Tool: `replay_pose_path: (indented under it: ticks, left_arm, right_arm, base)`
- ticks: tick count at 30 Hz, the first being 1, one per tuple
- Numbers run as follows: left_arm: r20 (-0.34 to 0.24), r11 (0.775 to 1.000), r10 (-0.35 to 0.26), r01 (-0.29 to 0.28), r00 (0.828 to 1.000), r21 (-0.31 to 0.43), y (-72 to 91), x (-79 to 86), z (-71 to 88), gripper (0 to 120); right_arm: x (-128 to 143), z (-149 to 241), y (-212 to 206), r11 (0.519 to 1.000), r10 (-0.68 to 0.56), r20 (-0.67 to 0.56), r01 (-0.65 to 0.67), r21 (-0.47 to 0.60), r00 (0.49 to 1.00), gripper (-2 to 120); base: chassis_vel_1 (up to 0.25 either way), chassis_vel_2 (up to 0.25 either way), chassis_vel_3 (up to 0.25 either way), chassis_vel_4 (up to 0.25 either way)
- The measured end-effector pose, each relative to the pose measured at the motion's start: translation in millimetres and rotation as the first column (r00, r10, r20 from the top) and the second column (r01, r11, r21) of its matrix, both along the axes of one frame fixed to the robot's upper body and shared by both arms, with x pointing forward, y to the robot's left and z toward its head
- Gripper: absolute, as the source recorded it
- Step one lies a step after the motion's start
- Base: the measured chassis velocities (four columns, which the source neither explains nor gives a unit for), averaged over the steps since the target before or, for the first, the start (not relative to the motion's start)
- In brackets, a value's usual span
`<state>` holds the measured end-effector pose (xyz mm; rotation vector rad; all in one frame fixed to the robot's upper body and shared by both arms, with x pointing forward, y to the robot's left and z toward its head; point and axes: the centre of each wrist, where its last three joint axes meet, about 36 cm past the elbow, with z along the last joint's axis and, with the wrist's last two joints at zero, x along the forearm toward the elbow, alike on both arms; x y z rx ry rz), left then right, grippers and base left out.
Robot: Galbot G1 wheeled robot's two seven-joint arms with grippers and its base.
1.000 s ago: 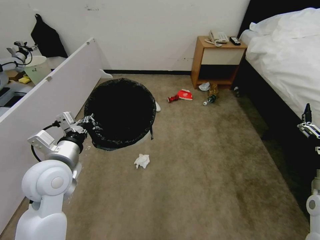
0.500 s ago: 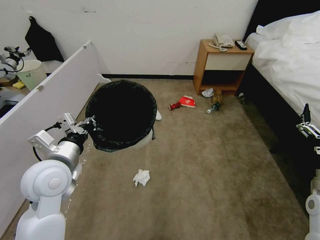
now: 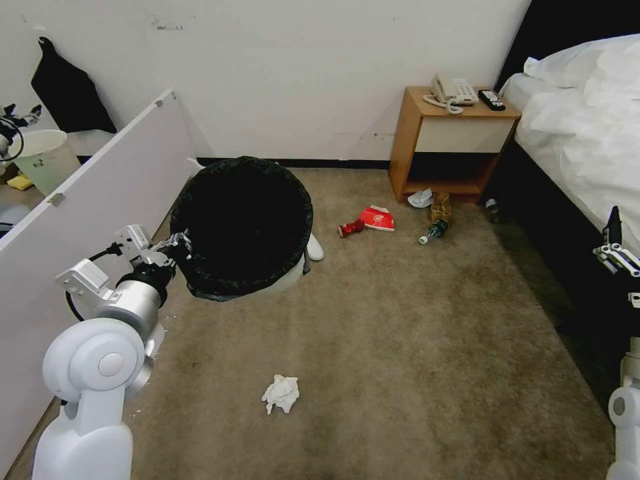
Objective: Pick up the trash bin, then pick up the garbage from the floor and place it into the trash bin.
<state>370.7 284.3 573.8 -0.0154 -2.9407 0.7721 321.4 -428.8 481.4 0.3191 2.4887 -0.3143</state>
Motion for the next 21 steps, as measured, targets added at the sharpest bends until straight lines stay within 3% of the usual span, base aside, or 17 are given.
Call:
replay_pose_path:
  ticks: [21]
  left_arm:
    - [0.013, 1.0, 0.004, -0.004, 1.0, 0.009, 0.1, -3.6, 1.2, 4]
  right_arm:
    - [-3.7, 4.2, 2.1, 1.0, 0.004, 0.001, -0.004, -0.007, 1.0, 100]
  base:
    - [0.002, -0.002, -0.003, 0.002]
